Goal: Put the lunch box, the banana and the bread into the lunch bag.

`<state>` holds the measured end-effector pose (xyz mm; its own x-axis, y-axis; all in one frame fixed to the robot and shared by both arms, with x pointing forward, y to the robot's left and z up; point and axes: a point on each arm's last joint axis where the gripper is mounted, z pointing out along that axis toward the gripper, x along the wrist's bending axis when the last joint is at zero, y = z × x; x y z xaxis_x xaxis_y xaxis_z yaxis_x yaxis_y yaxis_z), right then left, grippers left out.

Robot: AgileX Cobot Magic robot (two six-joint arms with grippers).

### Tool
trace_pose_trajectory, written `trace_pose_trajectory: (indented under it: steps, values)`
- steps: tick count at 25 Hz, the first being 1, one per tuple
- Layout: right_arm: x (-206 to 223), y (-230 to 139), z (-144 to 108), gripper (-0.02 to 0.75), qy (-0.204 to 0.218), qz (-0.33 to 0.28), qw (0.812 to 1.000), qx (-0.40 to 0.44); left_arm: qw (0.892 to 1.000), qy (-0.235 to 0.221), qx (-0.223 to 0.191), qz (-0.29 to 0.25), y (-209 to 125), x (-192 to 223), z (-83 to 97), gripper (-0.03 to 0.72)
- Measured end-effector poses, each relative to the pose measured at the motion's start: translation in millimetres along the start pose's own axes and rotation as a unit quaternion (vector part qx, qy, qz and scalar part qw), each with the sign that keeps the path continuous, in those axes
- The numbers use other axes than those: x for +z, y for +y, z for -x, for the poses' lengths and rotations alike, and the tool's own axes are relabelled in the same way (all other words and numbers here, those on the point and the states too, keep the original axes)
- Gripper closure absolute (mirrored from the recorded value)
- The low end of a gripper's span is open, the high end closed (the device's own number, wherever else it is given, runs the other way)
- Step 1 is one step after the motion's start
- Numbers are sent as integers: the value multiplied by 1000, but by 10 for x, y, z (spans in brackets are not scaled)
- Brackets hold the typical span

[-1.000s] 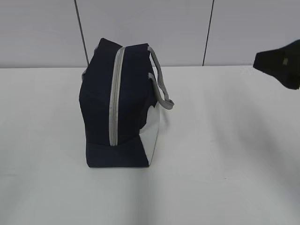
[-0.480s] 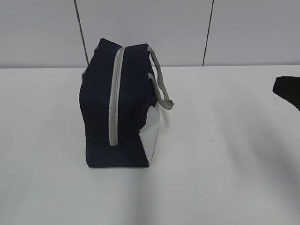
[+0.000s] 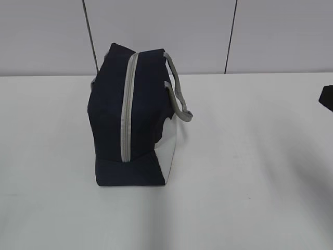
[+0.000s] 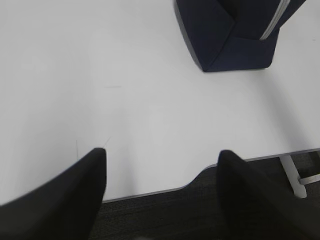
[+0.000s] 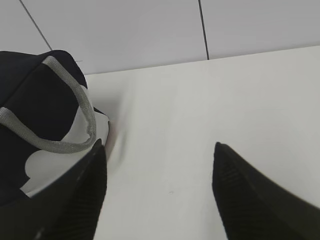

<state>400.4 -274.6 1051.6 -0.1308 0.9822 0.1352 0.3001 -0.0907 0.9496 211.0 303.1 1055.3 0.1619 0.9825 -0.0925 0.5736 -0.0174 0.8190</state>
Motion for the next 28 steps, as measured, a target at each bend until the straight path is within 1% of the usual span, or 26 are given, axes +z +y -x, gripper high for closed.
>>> trace_pose_trajectory:
  steps: [7, 12, 16, 19, 23, 24, 26, 28]
  values:
    - [-138, -33, 0, 246, 3, 22, 1000, 1, 1000, 0, 0, 0, 0, 0, 0, 241]
    - [-192, -57, 27, 246, -11, 34, 999, -1, 1000, 0, 0, 0, 0, 0, -1, 251]
    - [-195, -66, 44, 246, -23, 32, 999, -9, 1000, 0, 0, 0, 0, 0, -1, 262]
    - [-196, -96, 75, 246, -43, 15, 999, 2, 1000, 0, 0, 0, 0, 0, -1, 265]
    - [-242, -137, 92, 246, -58, -36, 998, -9, 1000, 0, 0, 0, 0, 0, -1, 272]
    - [-269, -123, 83, 246, -56, -52, 997, -31, 1000, 0, 0, 0, 1, 0, -1, 274]
    - [-336, -85, 51, 246, -44, -80, 995, -49, 1000, 0, 0, 0, 1, 0, -1, 275]
    - [-424, -53, 17, 246, -29, -94, 993, -61, 1000, 0, 0, 0, 1, 0, -1, 275]
